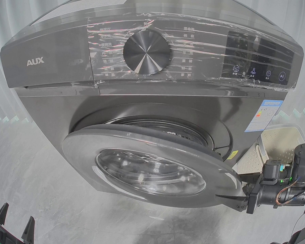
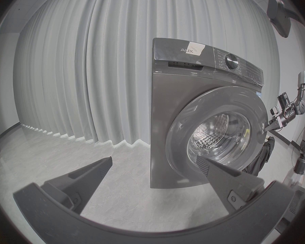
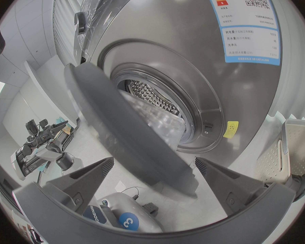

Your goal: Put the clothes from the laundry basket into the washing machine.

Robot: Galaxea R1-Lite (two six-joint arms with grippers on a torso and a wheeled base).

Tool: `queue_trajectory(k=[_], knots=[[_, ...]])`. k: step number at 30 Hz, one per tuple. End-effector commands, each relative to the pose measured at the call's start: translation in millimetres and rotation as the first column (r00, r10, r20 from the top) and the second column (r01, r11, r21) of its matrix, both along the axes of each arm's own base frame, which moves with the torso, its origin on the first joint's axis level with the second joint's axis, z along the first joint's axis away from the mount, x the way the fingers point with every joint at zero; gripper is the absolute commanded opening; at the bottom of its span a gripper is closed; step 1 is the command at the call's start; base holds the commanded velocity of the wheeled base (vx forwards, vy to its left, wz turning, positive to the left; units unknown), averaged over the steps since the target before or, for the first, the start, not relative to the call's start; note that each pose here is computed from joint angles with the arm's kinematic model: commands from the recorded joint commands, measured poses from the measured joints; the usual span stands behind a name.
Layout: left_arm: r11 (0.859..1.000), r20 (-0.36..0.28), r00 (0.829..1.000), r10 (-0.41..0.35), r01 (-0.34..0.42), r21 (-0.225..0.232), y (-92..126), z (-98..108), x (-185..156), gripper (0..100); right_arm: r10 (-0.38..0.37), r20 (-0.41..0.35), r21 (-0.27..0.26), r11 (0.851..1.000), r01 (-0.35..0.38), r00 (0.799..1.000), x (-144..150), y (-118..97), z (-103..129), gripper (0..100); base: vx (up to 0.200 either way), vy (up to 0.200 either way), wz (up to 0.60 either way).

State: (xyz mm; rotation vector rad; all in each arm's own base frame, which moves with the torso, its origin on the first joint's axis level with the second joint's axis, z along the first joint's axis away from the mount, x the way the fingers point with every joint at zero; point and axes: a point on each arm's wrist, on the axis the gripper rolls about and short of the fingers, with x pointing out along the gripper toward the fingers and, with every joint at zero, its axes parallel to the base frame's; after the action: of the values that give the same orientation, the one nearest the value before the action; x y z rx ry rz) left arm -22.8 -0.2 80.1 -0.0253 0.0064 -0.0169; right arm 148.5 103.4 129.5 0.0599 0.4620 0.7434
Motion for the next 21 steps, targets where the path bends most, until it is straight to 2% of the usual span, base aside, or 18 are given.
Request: queue_trajectory(k=[1, 6, 14, 21], knots=[[1.0, 0.003, 1.0, 0.0, 0.0, -0.001, 0.0, -4.4, -0.3, 100, -0.006, 0.02, 0.013, 1.0, 0.006, 1.0, 4.9, 2.5, 5.6, 100, -0.2, 0.0, 0.0], [1.0, 0.003, 1.0, 0.0, 0.0, -0.001, 0.0, -4.4, -0.3, 100, -0.015, 0.015, 0.01, 1.0, 0.015, 1.0, 17.1, 8.6, 6.5, 100, -0.2, 0.0, 0.0], [1.0, 0.003, 1.0, 0.0, 0.0, -0.001, 0.0, -4.4, -0.3, 100, 0.032, -0.001, 0.006, 0.999, -0.032, 0.999, 8.8, 14.4, 3.2, 100, 0.0, 0.0, 0.0], [1.0, 0.003, 1.0, 0.0, 0.0, -0.001, 0.0, -4.4, -0.3, 100, 0.035, 0.003, 0.01, 0.999, -0.035, 0.999, -2.2, 6.0, 2.3, 100, 0.0, 0.0, 0.0]])
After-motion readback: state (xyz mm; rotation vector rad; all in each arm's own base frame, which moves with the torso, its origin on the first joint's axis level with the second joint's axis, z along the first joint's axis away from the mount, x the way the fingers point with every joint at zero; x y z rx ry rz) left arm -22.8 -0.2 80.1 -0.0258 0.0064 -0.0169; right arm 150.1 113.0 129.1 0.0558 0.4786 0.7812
